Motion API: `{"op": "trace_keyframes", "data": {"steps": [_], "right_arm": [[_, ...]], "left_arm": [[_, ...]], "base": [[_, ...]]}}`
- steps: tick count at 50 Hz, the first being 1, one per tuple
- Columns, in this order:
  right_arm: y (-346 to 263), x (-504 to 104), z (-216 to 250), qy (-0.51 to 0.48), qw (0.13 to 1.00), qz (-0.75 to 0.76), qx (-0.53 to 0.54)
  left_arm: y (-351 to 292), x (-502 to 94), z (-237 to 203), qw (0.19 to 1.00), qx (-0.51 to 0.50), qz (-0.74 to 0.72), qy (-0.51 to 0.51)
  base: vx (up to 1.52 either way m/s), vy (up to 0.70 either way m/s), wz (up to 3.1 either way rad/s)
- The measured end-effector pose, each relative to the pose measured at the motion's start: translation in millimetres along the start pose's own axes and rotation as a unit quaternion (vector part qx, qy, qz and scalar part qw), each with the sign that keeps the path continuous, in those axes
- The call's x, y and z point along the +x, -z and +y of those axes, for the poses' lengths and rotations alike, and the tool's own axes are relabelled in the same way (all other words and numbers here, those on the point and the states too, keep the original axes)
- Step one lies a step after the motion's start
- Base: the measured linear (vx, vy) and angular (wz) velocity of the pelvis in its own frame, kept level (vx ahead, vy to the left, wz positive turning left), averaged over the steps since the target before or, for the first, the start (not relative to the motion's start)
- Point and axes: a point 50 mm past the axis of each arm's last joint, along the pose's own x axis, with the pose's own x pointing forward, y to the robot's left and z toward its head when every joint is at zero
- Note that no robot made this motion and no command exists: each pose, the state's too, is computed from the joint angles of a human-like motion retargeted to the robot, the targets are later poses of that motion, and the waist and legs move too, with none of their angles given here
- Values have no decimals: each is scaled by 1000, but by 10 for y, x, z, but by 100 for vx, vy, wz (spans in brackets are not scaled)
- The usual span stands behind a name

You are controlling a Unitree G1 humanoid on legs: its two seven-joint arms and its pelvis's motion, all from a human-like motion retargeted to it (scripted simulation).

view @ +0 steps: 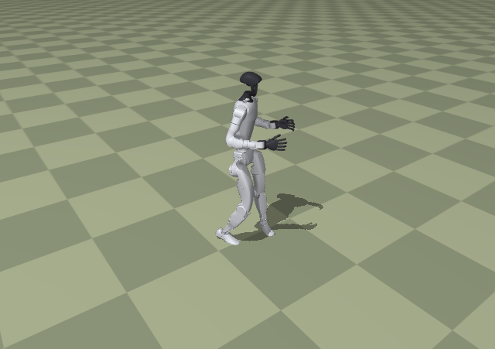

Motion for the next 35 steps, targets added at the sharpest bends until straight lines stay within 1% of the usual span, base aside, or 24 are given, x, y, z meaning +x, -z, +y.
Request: {"op": "trace_keyframes", "data": {"steps": [2,3,4,7,10,13,16,19,27,29,31,35], "right_arm": [[2,12,18,-22,1000,2,8],[-4,16,29,-11,999,3,36],[-3,25,28,-10,999,3,43],[3,57,-8,-19,1000,2,14],[-41,90,-71,-4,1000,-7,8],[-133,94,-97,3,1000,-28,0],[-268,280,-173,11,998,-63,-26],[-342,348,-225,6,996,-76,-43],[-198,61,-363,50,998,-30,-4],[-161,28,-359,49,999,-20,-4],[-128,59,-328,39,999,-19,-20],[53,133,-219,17,996,-1,-87]], "left_arm": [[-23,98,-44,1000,6,-13,13],[-40,149,-64,1000,5,-22,12],[-57,195,-79,1000,5,-29,10],[-95,294,-107,999,-2,-47,2],[-105,303,-92,998,-15,-52,-17],[-62,113,-49,997,-46,-36,-53],[0,114,33,992,-80,-17,-94],[47,90,79,989,-91,1,-118],[-122,95,176,993,-64,-30,-94],[-154,117,192,993,-57,-42,-90],[-147,162,212,993,-41,-52,-97],[8,182,292,990,18,-39,-138]], "base": [[-7,-13,337],[-11,-15,312],[-14,-16,291],[-20,-17,234],[-29,-17,175],[-34,-14,142],[-37,-11,155],[-30,-7,162],[-20,5,123],[-33,13,105],[-41,14,96],[-41,12,69]]}}
